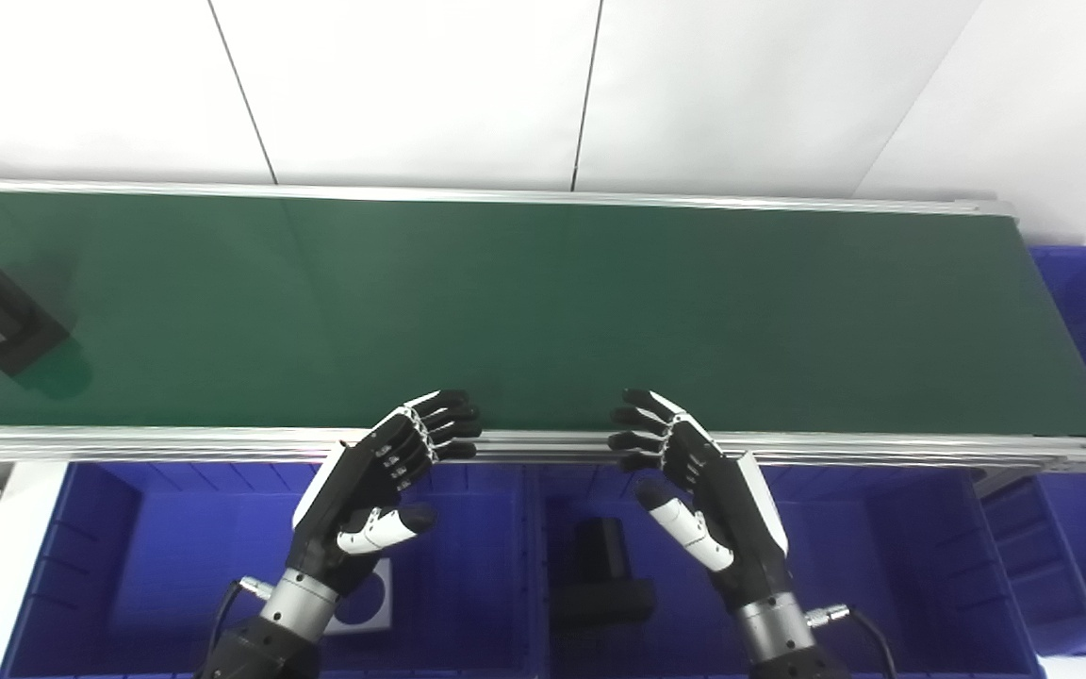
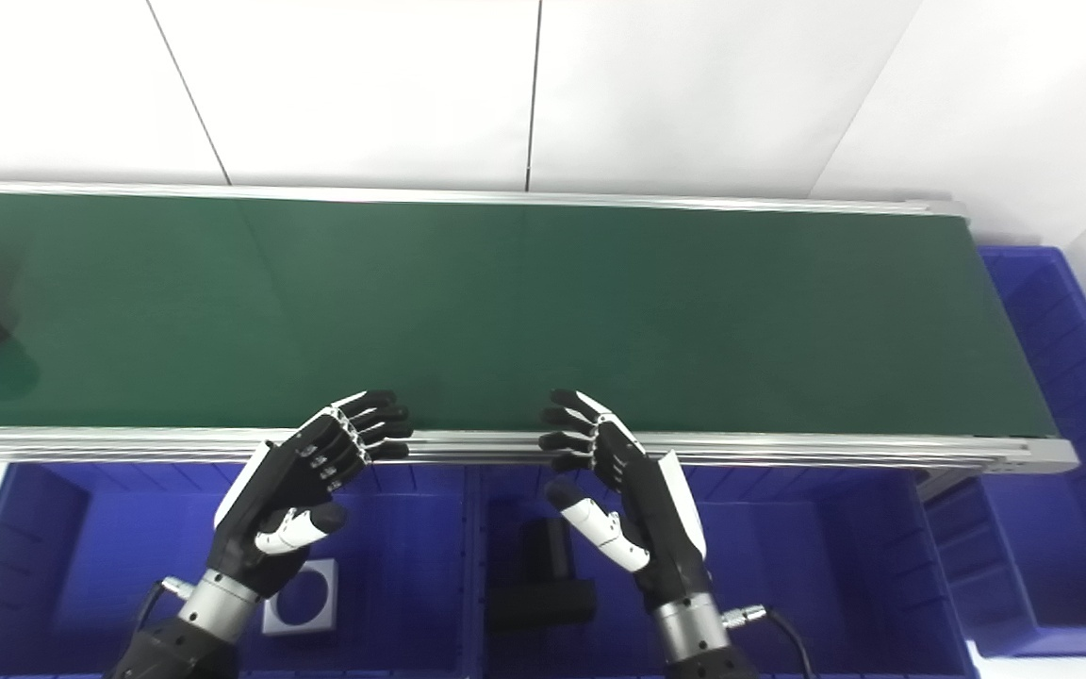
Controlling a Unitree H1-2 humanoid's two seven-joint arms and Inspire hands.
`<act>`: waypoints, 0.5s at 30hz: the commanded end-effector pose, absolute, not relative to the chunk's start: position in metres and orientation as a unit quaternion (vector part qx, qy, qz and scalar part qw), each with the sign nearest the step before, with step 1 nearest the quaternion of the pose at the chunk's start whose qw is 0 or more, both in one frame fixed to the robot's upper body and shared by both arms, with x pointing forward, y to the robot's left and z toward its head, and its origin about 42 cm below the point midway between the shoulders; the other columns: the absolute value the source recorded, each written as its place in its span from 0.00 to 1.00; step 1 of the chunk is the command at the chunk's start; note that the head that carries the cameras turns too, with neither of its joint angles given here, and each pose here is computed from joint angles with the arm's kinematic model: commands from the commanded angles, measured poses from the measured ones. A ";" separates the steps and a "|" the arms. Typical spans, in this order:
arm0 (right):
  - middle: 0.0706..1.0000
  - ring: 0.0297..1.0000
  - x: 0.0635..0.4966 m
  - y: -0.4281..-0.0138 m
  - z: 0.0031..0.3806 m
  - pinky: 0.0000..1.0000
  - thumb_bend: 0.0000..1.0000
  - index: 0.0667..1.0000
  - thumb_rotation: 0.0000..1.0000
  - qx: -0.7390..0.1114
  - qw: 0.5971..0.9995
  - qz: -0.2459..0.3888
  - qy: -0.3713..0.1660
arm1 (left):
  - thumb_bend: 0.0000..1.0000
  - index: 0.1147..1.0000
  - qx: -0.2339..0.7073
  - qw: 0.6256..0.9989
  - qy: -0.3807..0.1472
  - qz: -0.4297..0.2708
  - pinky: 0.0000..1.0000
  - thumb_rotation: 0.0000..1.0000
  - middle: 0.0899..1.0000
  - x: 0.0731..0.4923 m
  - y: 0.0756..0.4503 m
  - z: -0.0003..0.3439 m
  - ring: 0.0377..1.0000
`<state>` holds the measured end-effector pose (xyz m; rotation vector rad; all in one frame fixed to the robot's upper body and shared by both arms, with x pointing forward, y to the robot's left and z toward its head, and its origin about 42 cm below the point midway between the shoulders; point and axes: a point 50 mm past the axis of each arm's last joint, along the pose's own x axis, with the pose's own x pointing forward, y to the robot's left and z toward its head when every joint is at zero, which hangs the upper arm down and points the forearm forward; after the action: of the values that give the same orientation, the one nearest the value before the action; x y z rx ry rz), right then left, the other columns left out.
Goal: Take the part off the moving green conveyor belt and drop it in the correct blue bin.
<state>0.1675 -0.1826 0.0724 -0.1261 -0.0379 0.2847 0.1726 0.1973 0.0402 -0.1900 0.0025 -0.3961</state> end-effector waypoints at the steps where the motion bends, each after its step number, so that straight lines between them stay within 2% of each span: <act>1: 0.78 0.71 0.171 -0.184 0.081 0.62 0.66 0.83 0.74 -0.056 0.986 0.143 -0.064 | 0.97 0.77 -0.099 0.973 -0.034 -0.205 0.73 0.50 0.77 0.180 0.190 0.048 0.76; 7: 0.78 0.71 0.171 -0.194 0.076 0.63 0.66 0.83 0.75 -0.052 0.986 0.146 -0.065 | 0.96 0.76 -0.098 0.972 -0.033 -0.209 0.72 0.50 0.77 0.181 0.178 0.044 0.76; 15: 0.78 0.72 0.172 -0.208 0.066 0.64 0.67 0.84 0.81 -0.058 0.986 0.147 -0.060 | 0.95 0.77 -0.075 0.974 -0.027 -0.213 0.71 0.52 0.76 0.183 0.158 0.040 0.75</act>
<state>0.1672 -0.2084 0.0553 -0.1303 -0.0251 0.2884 0.1758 0.1629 0.0299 -0.1640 0.0144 -0.4249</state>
